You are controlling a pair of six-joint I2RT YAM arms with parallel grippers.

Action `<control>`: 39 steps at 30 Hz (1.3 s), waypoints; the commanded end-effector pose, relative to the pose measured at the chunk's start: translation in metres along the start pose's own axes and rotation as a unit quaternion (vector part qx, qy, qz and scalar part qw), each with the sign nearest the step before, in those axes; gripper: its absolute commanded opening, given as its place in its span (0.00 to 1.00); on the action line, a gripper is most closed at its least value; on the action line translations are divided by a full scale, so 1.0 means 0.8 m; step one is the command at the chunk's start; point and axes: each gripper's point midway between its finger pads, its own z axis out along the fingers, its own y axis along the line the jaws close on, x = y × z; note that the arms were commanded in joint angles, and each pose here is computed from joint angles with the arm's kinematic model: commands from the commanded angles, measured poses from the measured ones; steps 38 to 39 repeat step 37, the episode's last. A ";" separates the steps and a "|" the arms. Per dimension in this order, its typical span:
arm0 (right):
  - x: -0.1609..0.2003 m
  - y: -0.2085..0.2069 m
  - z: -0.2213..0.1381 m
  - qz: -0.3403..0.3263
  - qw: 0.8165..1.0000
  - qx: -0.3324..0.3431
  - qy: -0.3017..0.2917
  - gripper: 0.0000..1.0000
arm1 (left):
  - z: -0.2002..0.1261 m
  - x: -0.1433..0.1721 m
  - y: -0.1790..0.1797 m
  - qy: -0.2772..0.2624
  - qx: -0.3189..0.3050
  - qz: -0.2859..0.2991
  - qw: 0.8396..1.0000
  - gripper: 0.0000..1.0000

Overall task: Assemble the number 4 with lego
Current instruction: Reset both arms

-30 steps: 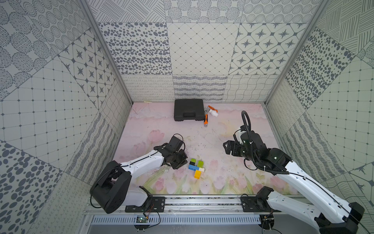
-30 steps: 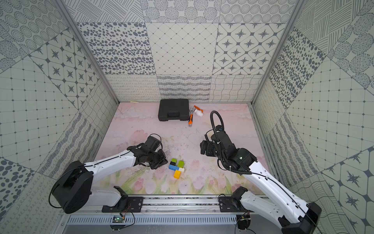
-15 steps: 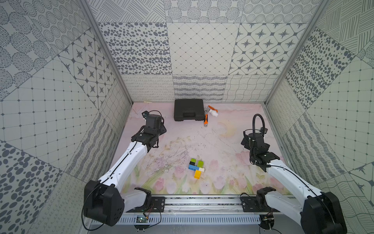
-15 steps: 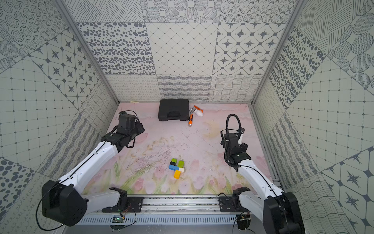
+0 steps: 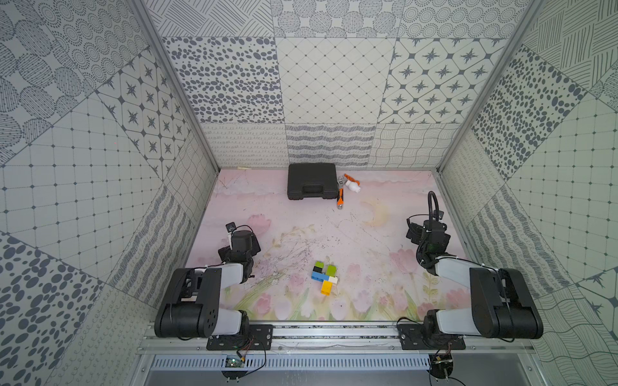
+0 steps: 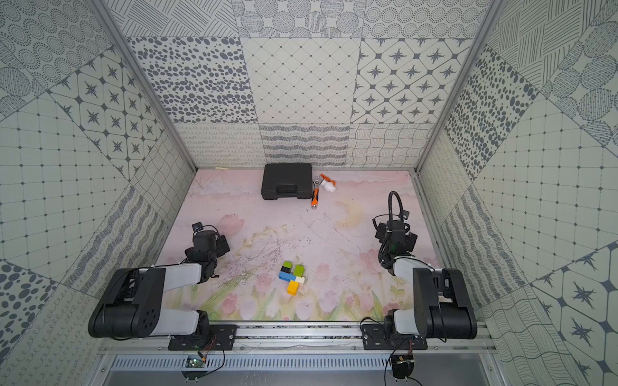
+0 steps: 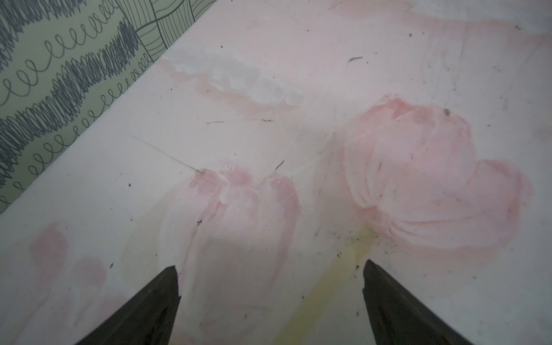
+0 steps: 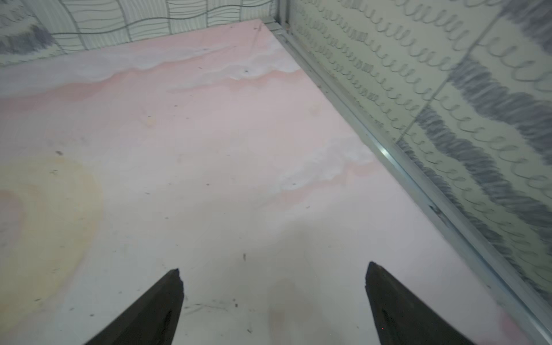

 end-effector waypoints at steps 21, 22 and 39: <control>-0.026 0.086 0.001 -0.050 0.984 -0.138 -0.097 0.99 | 0.003 -0.093 -0.097 -0.148 0.123 0.069 0.979 0.99; -0.027 0.086 0.001 -0.050 0.984 -0.138 -0.098 0.99 | 0.003 -0.091 -0.097 -0.148 0.122 0.071 0.979 0.99; -0.027 0.090 0.001 -0.056 0.984 -0.139 -0.098 0.99 | 0.003 -0.092 -0.097 -0.147 0.122 0.071 0.979 0.99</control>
